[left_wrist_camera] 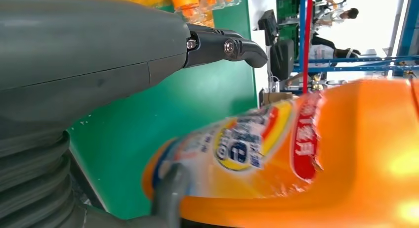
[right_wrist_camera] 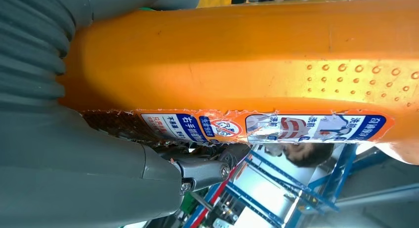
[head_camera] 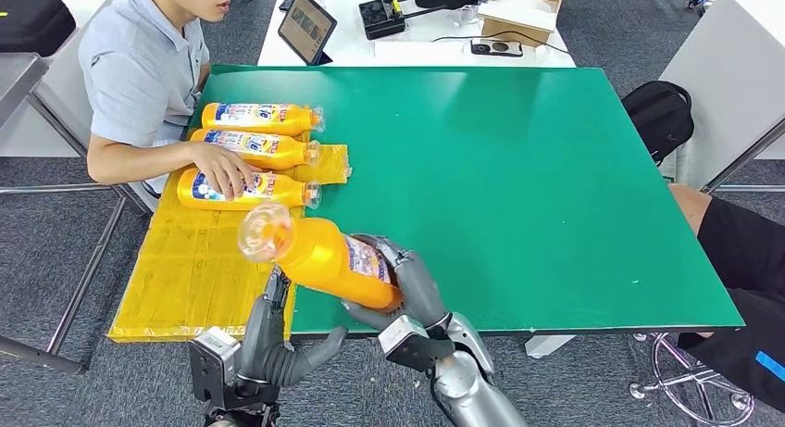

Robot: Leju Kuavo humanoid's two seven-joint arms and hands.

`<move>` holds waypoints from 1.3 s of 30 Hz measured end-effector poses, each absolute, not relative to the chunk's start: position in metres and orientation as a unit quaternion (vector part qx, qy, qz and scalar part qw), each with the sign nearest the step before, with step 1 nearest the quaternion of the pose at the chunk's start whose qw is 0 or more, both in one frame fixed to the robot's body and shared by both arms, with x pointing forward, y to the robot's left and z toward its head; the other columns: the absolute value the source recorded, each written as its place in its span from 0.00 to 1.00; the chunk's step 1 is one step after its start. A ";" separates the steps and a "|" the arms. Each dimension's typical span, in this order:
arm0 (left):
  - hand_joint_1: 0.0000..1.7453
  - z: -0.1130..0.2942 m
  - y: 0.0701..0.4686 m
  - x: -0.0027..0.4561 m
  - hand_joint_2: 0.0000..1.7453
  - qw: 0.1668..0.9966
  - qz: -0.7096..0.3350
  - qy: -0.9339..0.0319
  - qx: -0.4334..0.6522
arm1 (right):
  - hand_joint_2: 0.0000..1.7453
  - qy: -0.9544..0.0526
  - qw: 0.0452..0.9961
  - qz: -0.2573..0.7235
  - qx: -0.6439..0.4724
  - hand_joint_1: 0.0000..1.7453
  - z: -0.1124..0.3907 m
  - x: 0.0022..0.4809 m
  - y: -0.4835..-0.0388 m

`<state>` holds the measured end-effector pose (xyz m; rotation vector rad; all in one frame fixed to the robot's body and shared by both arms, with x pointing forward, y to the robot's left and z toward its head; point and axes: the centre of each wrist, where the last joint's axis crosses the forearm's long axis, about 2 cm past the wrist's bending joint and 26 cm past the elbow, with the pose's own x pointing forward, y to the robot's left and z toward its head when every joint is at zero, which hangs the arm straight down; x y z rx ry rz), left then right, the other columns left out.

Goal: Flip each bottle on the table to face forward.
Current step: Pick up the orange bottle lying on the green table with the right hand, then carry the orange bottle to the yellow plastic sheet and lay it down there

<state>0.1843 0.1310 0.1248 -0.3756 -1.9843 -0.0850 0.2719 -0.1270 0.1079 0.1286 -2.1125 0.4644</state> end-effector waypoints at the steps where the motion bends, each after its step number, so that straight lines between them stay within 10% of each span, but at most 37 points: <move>1: 0.00 0.125 0.131 0.184 1.00 0.531 -0.035 -0.832 -0.157 | 1.00 -0.861 0.469 0.191 0.054 0.99 0.107 0.271 -0.125; 36: 0.03 0.129 0.133 0.193 1.00 0.552 -0.009 -0.784 -0.282 | 1.00 -0.847 0.441 0.283 0.087 1.00 0.089 0.266 -0.074; 39: 0.70 0.129 0.134 0.193 1.00 0.554 -0.016 -0.791 -0.261 | 1.00 -0.841 0.450 0.286 0.095 1.00 0.084 0.263 -0.070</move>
